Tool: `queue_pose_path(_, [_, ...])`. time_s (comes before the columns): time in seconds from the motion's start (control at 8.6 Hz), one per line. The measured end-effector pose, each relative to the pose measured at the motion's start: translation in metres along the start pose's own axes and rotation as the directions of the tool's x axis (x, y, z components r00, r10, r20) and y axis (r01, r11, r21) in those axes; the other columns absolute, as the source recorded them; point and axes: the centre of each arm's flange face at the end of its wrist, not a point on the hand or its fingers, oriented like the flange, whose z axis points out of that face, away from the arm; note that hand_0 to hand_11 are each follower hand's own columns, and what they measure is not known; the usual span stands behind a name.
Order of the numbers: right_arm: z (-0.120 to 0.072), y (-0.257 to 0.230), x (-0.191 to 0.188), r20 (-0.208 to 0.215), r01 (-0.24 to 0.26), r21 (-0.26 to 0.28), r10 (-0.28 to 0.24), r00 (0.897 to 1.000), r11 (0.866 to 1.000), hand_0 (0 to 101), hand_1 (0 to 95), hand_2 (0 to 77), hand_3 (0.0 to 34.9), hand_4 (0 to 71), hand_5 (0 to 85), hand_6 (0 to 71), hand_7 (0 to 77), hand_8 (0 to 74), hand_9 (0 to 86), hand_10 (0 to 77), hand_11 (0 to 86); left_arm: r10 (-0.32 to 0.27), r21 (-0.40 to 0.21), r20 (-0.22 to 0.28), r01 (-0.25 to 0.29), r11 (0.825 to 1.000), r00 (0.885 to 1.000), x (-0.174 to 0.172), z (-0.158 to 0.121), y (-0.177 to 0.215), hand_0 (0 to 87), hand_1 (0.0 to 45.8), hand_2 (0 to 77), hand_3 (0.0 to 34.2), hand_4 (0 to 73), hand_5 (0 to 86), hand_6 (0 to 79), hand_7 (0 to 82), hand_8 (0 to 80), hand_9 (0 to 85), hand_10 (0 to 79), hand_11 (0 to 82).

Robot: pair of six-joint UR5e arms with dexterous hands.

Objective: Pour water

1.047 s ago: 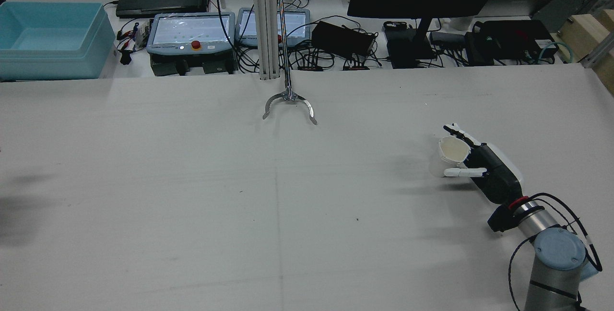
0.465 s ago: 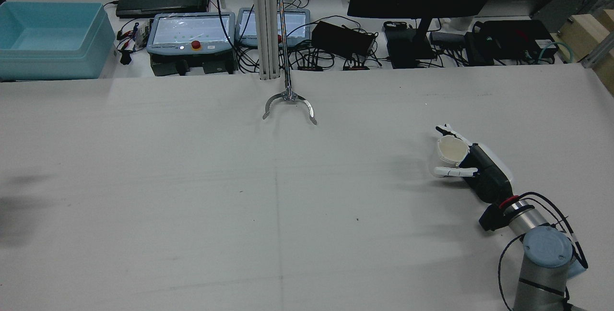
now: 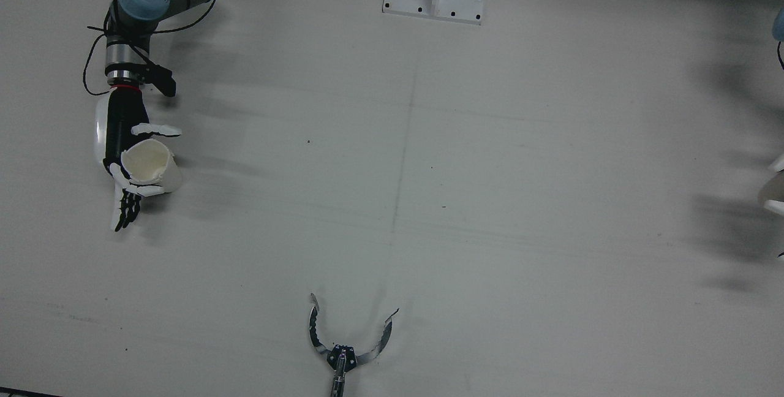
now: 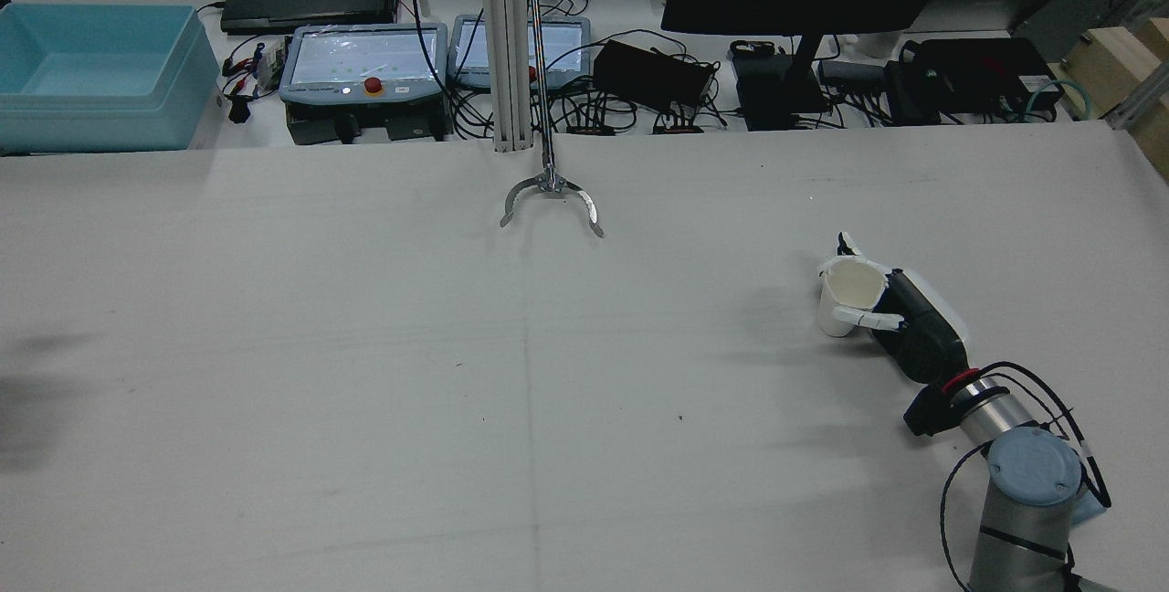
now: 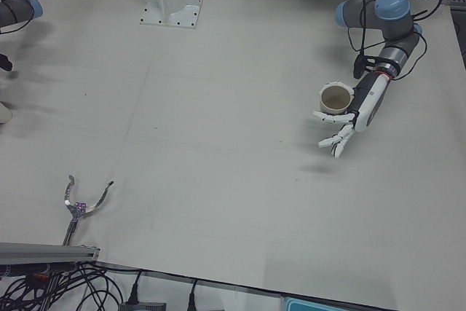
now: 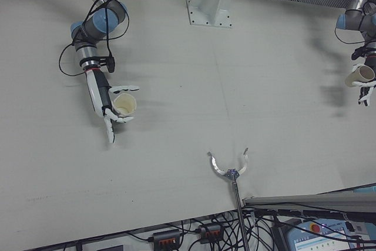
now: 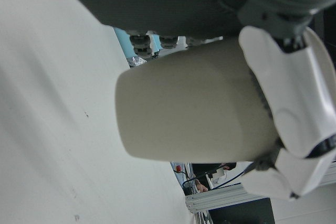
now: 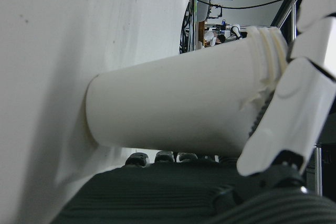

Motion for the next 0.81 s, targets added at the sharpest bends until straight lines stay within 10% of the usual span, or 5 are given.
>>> queue_pose_path(0.12, [0.001, 0.002, -0.001, 0.002, -0.002, -0.002, 0.002, 1.000, 1.000, 50, 6.5, 9.3, 0.5, 31.6, 40.9, 3.3, 1.1, 0.5, 1.1, 1.1, 1.6, 0.000, 0.001, 0.000, 0.000, 1.000, 1.000, -0.001, -0.003, -0.004, 44.8, 8.2, 44.7, 0.2, 64.4, 17.5, 13.6, 19.6, 2.2, 3.3, 5.4, 7.6])
queue_pose_path(0.81, [0.002, 0.014, -0.009, 0.017, -0.017, -0.020, 0.017, 1.000, 1.000, 61, 20.2, 6.0, 0.1, 56.7, 44.2, 7.1, 15.8, 4.9, 9.3, 3.8, 7.1, 0.000, 0.002, -0.002, 0.000, 1.000, 1.000, -0.002, -0.024, -0.019, 45.0, 8.2, 44.7, 0.0, 64.4, 17.5, 13.6, 19.6, 2.2, 3.3, 5.4, 7.6])
